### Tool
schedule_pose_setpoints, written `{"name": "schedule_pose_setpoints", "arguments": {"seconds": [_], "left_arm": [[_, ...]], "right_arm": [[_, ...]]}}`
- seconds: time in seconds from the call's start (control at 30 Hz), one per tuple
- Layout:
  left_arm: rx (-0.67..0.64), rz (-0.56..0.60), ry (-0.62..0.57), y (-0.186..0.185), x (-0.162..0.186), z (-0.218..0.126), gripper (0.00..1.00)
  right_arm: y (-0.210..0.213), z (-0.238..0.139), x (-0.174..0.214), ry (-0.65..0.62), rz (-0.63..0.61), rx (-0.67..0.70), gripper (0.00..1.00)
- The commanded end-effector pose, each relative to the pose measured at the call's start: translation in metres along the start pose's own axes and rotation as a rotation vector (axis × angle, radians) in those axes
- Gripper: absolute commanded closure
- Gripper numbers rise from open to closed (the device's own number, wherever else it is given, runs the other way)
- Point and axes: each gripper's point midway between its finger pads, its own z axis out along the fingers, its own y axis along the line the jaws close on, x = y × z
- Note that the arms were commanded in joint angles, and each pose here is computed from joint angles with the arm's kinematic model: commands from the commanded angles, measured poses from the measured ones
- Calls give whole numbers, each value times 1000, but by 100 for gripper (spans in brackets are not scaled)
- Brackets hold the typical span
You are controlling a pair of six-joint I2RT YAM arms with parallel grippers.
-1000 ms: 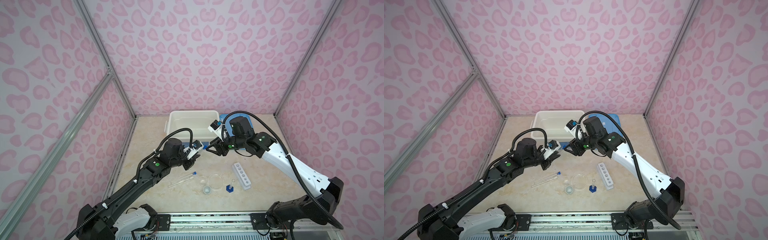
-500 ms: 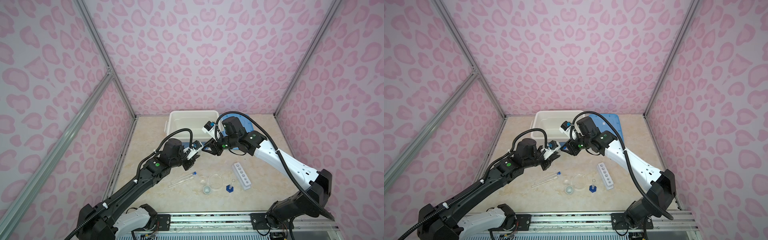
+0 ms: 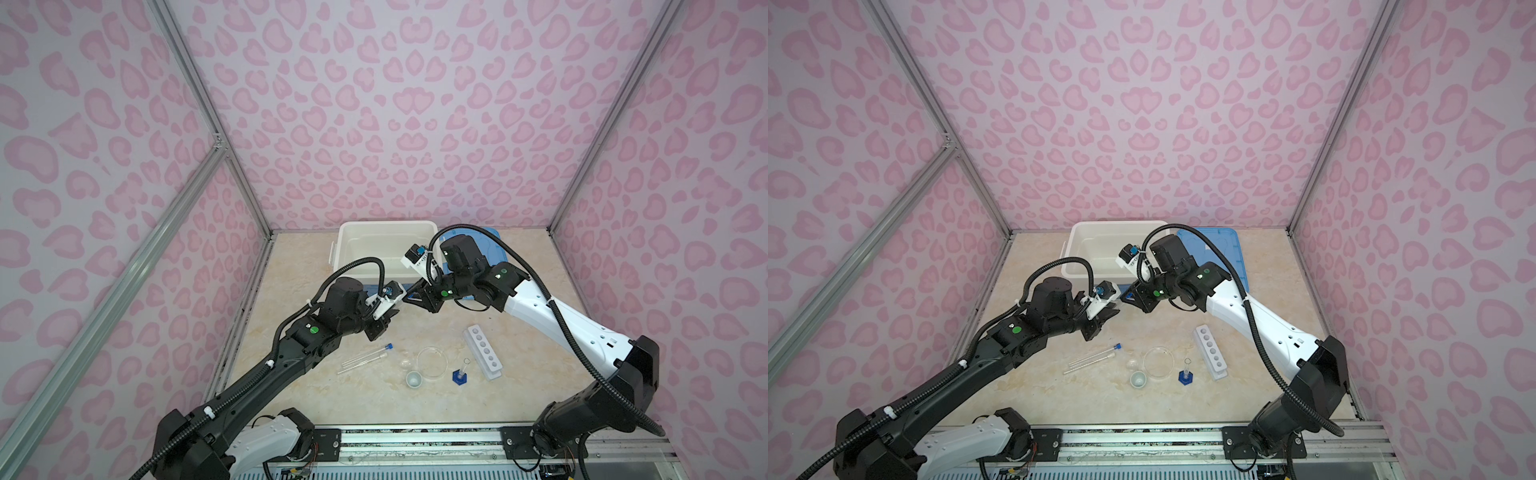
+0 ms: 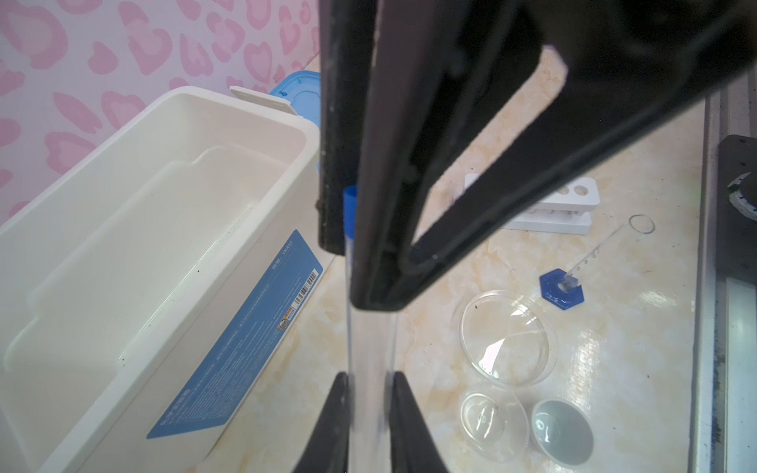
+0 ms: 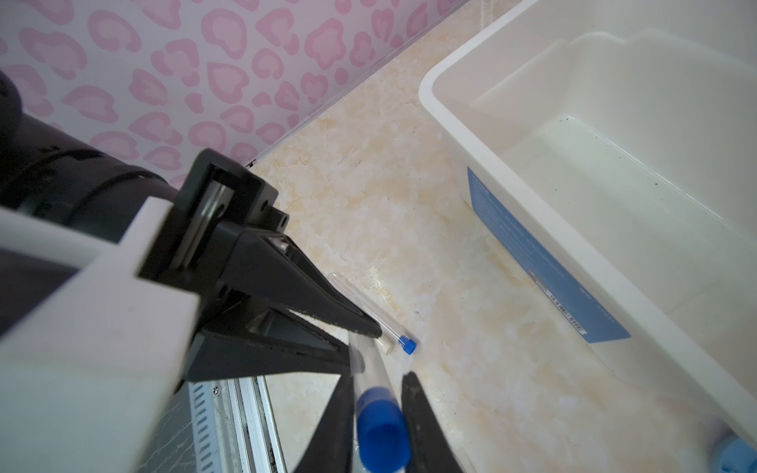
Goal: Organize the chemistry lab equipment
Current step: 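Carry the tube toward the right gripper while the right gripper reaches to meet it, then close the right gripper on the tube and open the left gripper, then move the held tube with the right gripper above the white test-tube rack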
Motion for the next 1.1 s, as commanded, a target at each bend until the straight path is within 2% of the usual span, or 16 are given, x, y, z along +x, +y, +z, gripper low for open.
{"name": "schedule_pose_setpoints", "arguments": {"seconds": [0.0, 0.3, 0.43, 0.6, 0.67, 0.77, 1.07], "left_arm": [[-19, 14, -36, 3, -8, -2, 84], [-23, 11, -39, 4, -8, -2, 75], [-26, 9, -43, 5, -9, -3, 68], [-40, 7, -51, 6, -11, -4, 65], [-50, 6, -56, 8, -11, -6, 59], [-68, -1, -67, 11, -14, -8, 57], [-156, -18, -127, 23, -26, -25, 55]], "right_arm": [[-1, 2, 1, -1, -1, 2, 82], [-5, 3, 0, 3, 19, 33, 93], [-8, 3, 0, 8, 25, 52, 94], [-12, 4, 2, 21, 29, 73, 94], [-14, 4, 7, 38, 32, 86, 94], [-16, -5, -1, 33, 20, 123, 95], [-36, -38, 20, 108, 46, 300, 95]]}}
